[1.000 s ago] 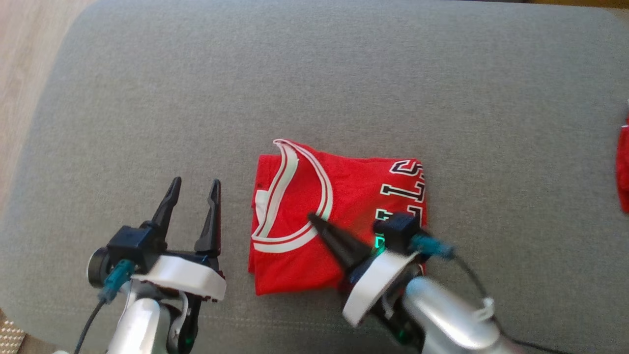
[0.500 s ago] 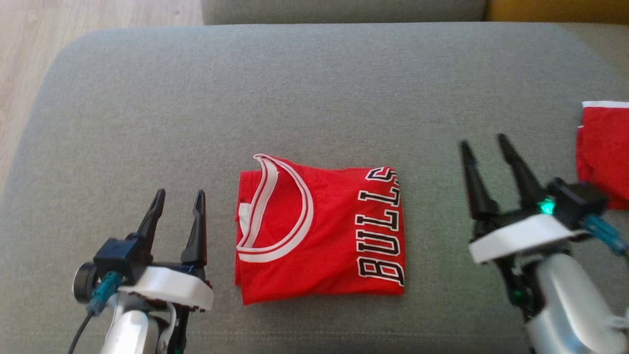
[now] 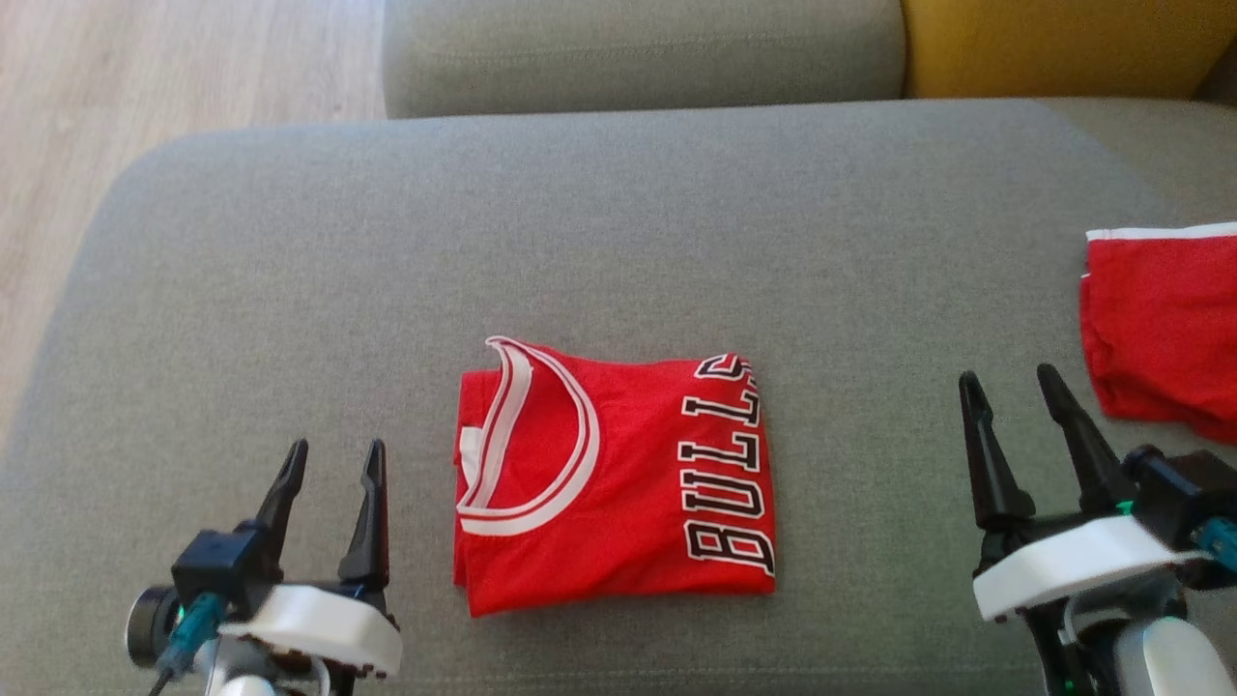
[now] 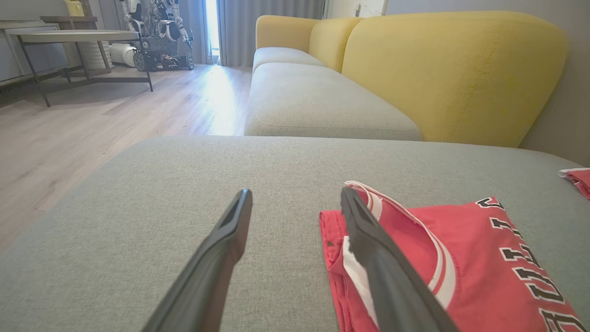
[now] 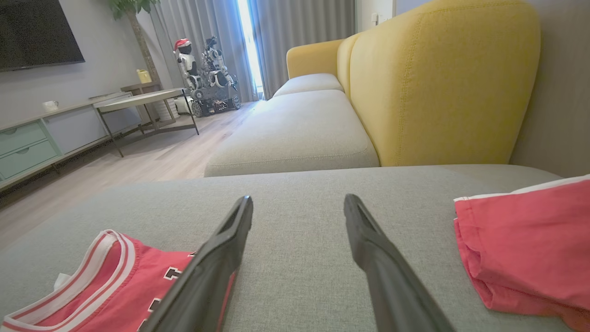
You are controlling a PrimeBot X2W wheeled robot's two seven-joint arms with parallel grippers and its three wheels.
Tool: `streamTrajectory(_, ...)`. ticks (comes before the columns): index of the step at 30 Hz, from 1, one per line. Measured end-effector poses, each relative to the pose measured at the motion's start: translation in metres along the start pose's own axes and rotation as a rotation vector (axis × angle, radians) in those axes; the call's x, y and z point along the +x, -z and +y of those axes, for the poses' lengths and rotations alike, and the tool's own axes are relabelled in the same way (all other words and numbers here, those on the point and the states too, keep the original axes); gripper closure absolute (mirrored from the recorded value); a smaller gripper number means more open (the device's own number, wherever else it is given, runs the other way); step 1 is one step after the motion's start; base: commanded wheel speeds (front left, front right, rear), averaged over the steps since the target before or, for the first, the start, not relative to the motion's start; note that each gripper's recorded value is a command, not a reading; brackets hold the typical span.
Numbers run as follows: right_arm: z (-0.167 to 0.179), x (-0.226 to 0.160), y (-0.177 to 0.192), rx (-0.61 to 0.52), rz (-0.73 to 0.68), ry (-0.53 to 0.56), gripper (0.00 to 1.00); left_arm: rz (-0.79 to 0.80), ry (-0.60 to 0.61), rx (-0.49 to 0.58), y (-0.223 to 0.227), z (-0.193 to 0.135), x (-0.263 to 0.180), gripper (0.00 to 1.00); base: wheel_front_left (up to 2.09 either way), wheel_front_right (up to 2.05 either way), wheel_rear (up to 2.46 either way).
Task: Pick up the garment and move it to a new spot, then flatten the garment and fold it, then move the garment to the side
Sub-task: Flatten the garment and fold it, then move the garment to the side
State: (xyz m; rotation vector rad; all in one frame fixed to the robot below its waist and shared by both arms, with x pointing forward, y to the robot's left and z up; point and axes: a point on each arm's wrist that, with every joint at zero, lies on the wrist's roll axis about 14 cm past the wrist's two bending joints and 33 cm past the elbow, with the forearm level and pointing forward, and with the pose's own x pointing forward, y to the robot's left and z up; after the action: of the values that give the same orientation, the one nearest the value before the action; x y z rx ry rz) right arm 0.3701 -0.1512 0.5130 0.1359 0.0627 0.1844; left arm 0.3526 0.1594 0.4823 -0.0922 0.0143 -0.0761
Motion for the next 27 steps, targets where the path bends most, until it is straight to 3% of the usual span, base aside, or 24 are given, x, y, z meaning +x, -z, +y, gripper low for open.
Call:
streamTrajectory(9, 0.003, -0.022, -0.003, 0.003, 0.006, 0.008, 0.0, 0.008, -0.001, 0.008, -0.002, 0.0, -0.018, 0.0, 0.0, 0.0, 0.0)
streamTrajectory(27, 0.006, -0.027, -0.001, -0.003, 0.02, 0.005, 0.0, 0.013, 0.003, 0.019, -0.004, 0.001, -0.024, 0.0, 0.0, 0.0, 0.0)
